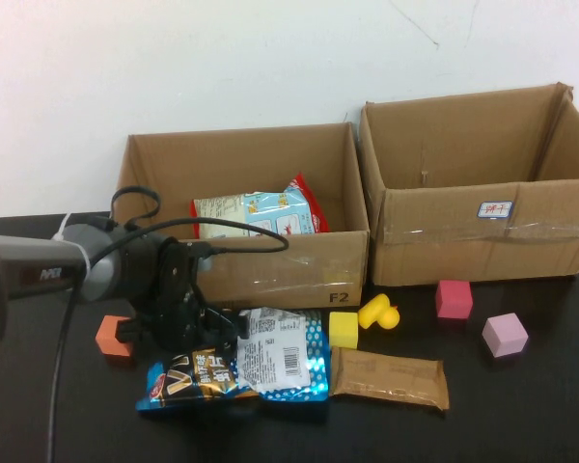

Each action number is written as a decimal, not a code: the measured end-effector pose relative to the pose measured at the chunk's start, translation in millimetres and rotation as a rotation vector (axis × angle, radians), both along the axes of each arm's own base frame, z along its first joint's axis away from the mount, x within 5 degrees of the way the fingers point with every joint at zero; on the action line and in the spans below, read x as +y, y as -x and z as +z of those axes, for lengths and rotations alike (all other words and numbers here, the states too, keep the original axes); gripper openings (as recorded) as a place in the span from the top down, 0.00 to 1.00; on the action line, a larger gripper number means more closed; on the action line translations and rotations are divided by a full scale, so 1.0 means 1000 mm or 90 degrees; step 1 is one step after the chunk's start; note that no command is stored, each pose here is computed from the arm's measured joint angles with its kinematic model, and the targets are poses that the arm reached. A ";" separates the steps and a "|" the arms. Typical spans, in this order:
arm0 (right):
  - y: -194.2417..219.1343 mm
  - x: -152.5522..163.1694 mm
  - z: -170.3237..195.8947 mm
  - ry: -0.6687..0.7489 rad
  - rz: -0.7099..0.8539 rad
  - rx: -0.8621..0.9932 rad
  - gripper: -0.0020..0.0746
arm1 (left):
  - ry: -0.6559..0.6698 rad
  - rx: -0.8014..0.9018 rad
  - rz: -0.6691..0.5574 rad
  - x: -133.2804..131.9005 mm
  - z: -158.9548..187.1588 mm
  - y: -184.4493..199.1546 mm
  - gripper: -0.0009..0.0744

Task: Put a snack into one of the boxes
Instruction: Pick up the potato chip, then place the potato chip in the potato chip box

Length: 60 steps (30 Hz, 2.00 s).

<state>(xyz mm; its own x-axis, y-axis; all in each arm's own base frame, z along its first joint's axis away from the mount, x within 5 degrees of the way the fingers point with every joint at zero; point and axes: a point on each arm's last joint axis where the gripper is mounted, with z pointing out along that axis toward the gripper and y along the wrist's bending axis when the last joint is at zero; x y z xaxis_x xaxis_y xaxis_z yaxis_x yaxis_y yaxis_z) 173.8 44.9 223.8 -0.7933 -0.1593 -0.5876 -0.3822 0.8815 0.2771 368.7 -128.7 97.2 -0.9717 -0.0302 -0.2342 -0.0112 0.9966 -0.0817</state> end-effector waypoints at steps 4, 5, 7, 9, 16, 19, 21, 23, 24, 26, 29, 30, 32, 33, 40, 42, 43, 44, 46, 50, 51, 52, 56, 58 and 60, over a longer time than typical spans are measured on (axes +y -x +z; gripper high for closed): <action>0.000 0.000 0.000 -0.002 0.000 0.001 0.97 | 0.007 0.017 0.012 -0.002 -0.006 -0.001 0.41; 0.000 0.000 0.000 -0.002 0.000 0.001 0.97 | 0.003 0.022 0.009 -0.001 -0.008 0.000 0.50; 0.000 0.001 0.000 -0.006 -0.002 0.000 0.97 | -0.002 0.029 0.006 -0.001 -0.008 0.000 0.63; 0.000 0.001 0.001 -0.012 -0.003 -0.001 0.97 | -0.003 0.032 0.002 -0.001 -0.008 0.000 0.66; -0.001 0.002 0.002 -0.015 -0.001 -0.005 0.97 | -0.008 0.043 -0.024 0.000 0.004 0.004 0.72; -0.001 0.002 0.002 -0.019 -0.001 -0.005 0.97 | -0.018 0.090 -0.056 0.002 0.017 0.016 0.80; -0.001 0.002 0.002 -0.021 -0.002 -0.005 0.97 | -0.016 0.123 -0.087 0.003 0.030 0.026 0.84; -0.001 0.002 0.002 -0.023 -0.003 -0.005 0.97 | -0.008 0.126 -0.112 0.004 0.047 0.032 0.84; -0.001 0.002 0.002 -0.024 -0.003 -0.005 0.97 | -0.001 0.117 -0.124 0.003 0.058 0.034 0.84; -0.001 0.002 0.002 -0.024 -0.003 -0.005 0.97 | 0.015 0.093 -0.139 0.003 0.077 0.038 0.84; -0.001 0.003 0.003 -0.025 0.000 -0.006 0.97 | 0.043 0.047 -0.159 0.003 0.109 0.046 0.84; -0.001 0.003 0.003 -0.026 0.001 -0.006 0.97 | 0.055 0.031 -0.163 0.002 0.119 0.049 0.84; -0.001 0.003 0.003 -0.027 0.001 -0.006 0.97 | 0.071 0.001 -0.170 0.002 0.139 0.053 0.84; -0.001 0.003 0.003 -0.027 0.001 -0.006 0.97 | 0.079 -0.021 -0.170 0.002 0.151 0.053 0.84; -0.001 0.004 0.004 -0.034 0.007 -0.014 0.97 | 0.109 -0.252 -0.162 -0.005 0.227 0.024 0.84; -0.001 0.005 0.004 -0.034 0.014 -0.020 0.97 | 0.098 -0.308 -0.158 -0.007 0.236 0.010 0.84; -0.001 0.005 0.004 -0.034 0.016 -0.022 0.97 | 0.087 -0.330 -0.159 -0.008 0.238 0.002 0.84; -0.001 0.005 0.004 -0.034 0.017 -0.023 0.97 | 0.077 -0.347 -0.162 -0.008 0.238 -0.005 0.84; -0.002 0.005 0.004 -0.033 0.017 -0.024 0.97 | 0.044 -0.364 -0.169 -0.010 0.230 -0.022 0.84; -0.003 0.004 0.005 -0.027 0.011 -0.034 0.97 | -0.016 -0.345 -0.171 -0.013 0.199 -0.051 0.74; -0.004 0.003 0.005 -0.024 0.007 -0.039 0.97 | -0.031 -0.340 -0.170 -0.014 0.190 -0.059 0.66; -0.005 0.002 0.005 -0.021 0.001 -0.044 0.97 | -0.045 -0.338 -0.170 -0.015 0.182 -0.066 0.55; -0.011 -0.001 0.003 -0.030 -0.052 -0.042 0.97 | -0.109 -0.327 -0.187 -0.015 0.164 -0.084 0.22; -0.015 -0.001 -0.001 -0.034 -0.068 -0.029 0.97 | -0.135 -0.314 -0.184 -0.012 0.164 -0.089 0.17; -0.019 -0.001 -0.006 -0.034 -0.073 -0.015 0.97 | -0.151 -0.306 -0.166 -0.010 0.170 -0.089 0.22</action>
